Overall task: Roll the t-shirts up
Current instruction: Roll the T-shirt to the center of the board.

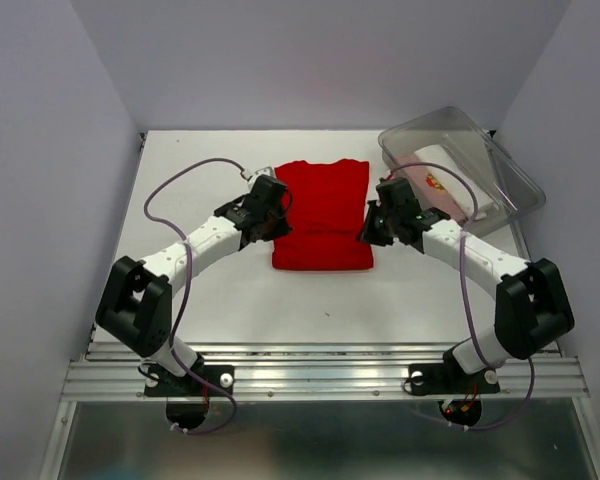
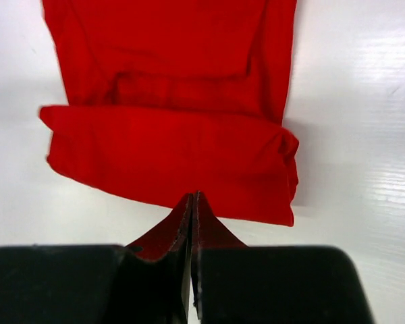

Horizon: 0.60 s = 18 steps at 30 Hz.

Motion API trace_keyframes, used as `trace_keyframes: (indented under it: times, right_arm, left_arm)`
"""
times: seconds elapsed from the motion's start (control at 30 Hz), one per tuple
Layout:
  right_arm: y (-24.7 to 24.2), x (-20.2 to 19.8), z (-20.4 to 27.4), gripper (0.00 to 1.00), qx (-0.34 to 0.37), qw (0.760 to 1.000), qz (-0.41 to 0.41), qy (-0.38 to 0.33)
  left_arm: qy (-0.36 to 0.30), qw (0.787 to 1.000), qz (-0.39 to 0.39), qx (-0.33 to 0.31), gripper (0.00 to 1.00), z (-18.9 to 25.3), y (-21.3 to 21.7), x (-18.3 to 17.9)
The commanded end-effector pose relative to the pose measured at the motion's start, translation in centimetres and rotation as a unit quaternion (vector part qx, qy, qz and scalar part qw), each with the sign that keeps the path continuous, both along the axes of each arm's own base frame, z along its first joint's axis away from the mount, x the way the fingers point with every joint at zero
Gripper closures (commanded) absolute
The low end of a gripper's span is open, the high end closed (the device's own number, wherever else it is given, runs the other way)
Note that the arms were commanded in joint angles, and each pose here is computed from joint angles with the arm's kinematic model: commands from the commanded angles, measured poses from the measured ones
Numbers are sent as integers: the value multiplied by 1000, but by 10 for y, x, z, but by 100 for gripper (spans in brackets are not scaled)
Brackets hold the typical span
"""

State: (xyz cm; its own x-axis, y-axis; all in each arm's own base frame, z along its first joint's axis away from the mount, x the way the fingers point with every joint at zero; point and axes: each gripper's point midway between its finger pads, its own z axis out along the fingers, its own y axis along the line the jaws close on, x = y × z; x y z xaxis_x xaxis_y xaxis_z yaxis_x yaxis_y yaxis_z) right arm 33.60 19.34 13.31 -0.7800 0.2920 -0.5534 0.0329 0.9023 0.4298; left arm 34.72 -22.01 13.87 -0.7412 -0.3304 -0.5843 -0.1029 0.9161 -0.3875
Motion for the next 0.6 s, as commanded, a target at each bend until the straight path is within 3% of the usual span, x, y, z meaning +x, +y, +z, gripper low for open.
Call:
trace_keyframes:
  times: [0.0, 0.33, 0.57]
  right_arm:
    - [10, -1, -31, 98, -10, 1000, 16, 23]
    - [-14, 3, -107, 98, -104, 991, -10, 79]
    - [-17, -17, -123, 98, -98, 990, 0, 102]
  left_arm:
    - [41, 999, -4, -6, 100, -34, -7, -16]
    - [92, 994, -1, 63, 100, -110, 3, -15]
    - [100, 993, -4, 69, 100, -119, 9, -24]
